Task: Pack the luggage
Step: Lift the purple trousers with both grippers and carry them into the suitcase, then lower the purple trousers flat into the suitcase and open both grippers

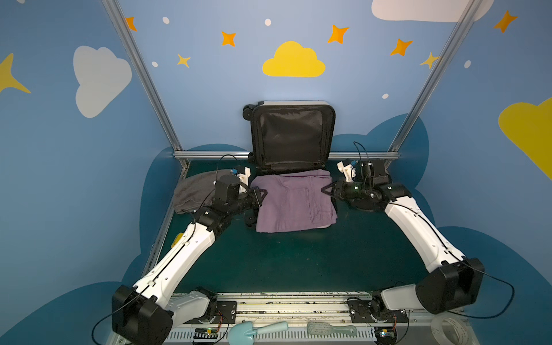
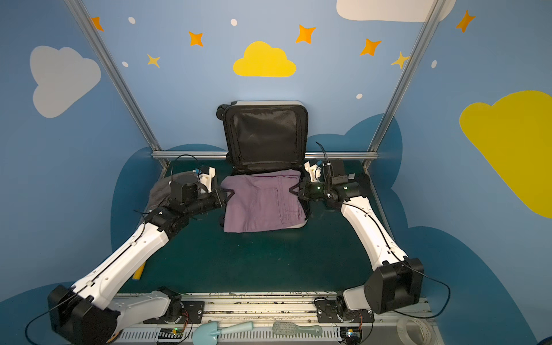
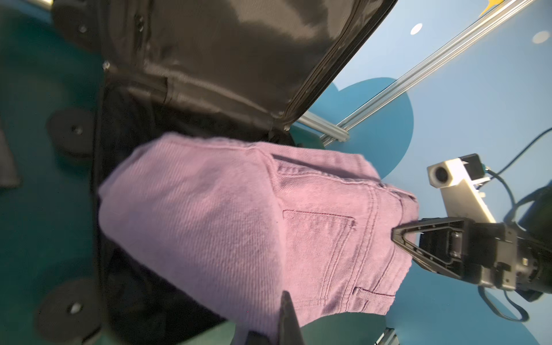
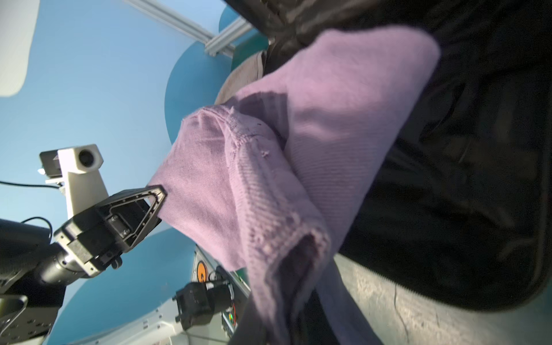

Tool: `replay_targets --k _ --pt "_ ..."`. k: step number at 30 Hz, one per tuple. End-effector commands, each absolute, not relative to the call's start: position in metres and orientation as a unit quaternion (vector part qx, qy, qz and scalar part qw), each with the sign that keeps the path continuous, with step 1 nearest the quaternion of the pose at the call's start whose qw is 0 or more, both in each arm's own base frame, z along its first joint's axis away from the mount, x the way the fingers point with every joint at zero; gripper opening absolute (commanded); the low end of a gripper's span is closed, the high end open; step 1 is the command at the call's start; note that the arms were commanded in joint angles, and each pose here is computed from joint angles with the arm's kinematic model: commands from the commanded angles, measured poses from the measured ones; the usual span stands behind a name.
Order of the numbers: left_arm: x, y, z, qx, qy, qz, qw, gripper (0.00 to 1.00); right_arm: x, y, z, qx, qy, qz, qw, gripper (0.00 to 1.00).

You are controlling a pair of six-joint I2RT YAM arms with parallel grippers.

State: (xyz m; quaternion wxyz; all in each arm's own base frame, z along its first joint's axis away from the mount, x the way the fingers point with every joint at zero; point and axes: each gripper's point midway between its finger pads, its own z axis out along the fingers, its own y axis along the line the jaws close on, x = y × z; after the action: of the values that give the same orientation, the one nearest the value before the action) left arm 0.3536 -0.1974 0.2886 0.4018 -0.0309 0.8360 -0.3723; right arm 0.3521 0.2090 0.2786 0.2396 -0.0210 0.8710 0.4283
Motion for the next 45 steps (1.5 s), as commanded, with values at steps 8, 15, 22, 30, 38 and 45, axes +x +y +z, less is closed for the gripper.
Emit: replay_targets --k 8,15,22,30,38,45 --pt "0.441 -0.214 0.295 0.004 0.816 -0.39 0.426 0.03 0.434 0.201 0.283 -0.007 0.853 0.452 0.262 0.0" --pt "0.478 -0.207 0.25 -0.01 0.838 -0.374 0.397 0.03 0.463 0.202 0.238 0.014 0.863 0.451 0.226 0.0" --pt "0.492 -0.194 0.192 -0.027 0.868 -0.347 0.353 0.03 0.475 0.204 0.178 0.037 0.878 0.443 0.18 0.0" --pt "0.5 -0.182 0.144 -0.027 0.903 -0.296 0.312 0.21 0.481 0.197 0.13 0.052 0.9 0.405 0.154 0.0" --pt "0.505 -0.178 0.162 -0.023 0.904 -0.279 0.322 0.79 0.481 0.195 0.123 0.055 0.91 0.39 0.13 0.35" --pt "0.503 -0.181 0.224 -0.003 0.887 -0.283 0.364 0.98 0.474 0.188 0.151 0.044 0.917 0.369 0.145 0.59"
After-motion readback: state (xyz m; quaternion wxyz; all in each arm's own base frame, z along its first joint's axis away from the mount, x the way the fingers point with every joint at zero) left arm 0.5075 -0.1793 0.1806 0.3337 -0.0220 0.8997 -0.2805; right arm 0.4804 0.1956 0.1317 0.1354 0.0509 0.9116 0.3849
